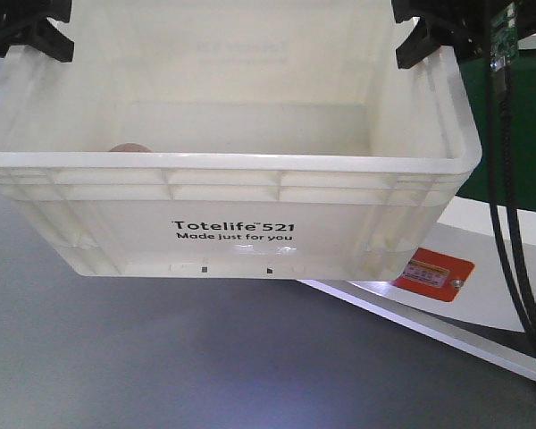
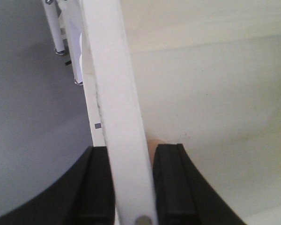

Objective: Place moving items into box and shelve
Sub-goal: 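Hold the tote with both grippers while the base turns away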

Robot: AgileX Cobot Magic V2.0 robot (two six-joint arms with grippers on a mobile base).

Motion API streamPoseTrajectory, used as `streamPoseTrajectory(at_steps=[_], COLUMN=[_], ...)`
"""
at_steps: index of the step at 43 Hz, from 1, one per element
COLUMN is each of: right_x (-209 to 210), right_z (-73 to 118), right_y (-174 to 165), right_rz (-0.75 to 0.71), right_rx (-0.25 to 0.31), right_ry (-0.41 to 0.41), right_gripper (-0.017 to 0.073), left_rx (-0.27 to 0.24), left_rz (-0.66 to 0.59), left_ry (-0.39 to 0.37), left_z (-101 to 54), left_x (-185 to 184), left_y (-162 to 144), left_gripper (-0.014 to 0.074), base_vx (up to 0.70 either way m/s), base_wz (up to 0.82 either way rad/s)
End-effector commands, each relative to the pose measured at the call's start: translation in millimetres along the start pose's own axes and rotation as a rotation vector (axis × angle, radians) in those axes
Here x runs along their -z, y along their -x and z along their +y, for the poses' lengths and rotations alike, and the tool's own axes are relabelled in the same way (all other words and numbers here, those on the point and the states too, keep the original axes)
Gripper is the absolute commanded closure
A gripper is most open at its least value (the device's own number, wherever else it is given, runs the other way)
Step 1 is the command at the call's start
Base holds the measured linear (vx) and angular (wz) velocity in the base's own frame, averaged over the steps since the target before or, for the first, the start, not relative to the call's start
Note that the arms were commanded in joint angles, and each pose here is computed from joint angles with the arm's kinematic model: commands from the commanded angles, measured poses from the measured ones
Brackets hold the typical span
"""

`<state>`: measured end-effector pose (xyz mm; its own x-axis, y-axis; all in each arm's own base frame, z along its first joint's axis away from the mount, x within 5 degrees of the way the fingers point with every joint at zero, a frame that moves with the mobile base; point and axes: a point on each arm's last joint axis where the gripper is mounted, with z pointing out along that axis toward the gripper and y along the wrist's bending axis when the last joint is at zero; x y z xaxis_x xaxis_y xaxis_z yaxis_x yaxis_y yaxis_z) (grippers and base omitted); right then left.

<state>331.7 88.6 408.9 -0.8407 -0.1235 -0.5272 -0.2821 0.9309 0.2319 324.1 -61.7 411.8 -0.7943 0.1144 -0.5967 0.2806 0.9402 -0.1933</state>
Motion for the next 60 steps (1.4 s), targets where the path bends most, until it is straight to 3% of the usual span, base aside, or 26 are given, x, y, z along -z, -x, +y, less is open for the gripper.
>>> streamPoseTrajectory(at_steps=[1,32,60], right_x=[39.3,39.2,39.2], right_z=[23.6,23.6,23.6], right_y=[8.3,7.8,7.7], right_rz=[-0.197,-0.192,-0.191], right_rx=[0.014,0.015,0.015], right_ry=[0.140,0.141,0.141], right_gripper=[0.0564,0.0564,0.0564], left_rx=[0.008,0.007,0.007], left_rz=[-0.206,-0.206,-0.206], left_ry=[-0.123,-0.123,-0.123], left_z=[-24.1,-24.1,-24.1], left_x=[36.6,36.5,36.5], left_y=[13.6,13.6,13.6], left_gripper=[0.0600,0.0600,0.0600], base_vx=[-0.11,-0.06,0.06], base_wz=[0.45,0.50,0.70])
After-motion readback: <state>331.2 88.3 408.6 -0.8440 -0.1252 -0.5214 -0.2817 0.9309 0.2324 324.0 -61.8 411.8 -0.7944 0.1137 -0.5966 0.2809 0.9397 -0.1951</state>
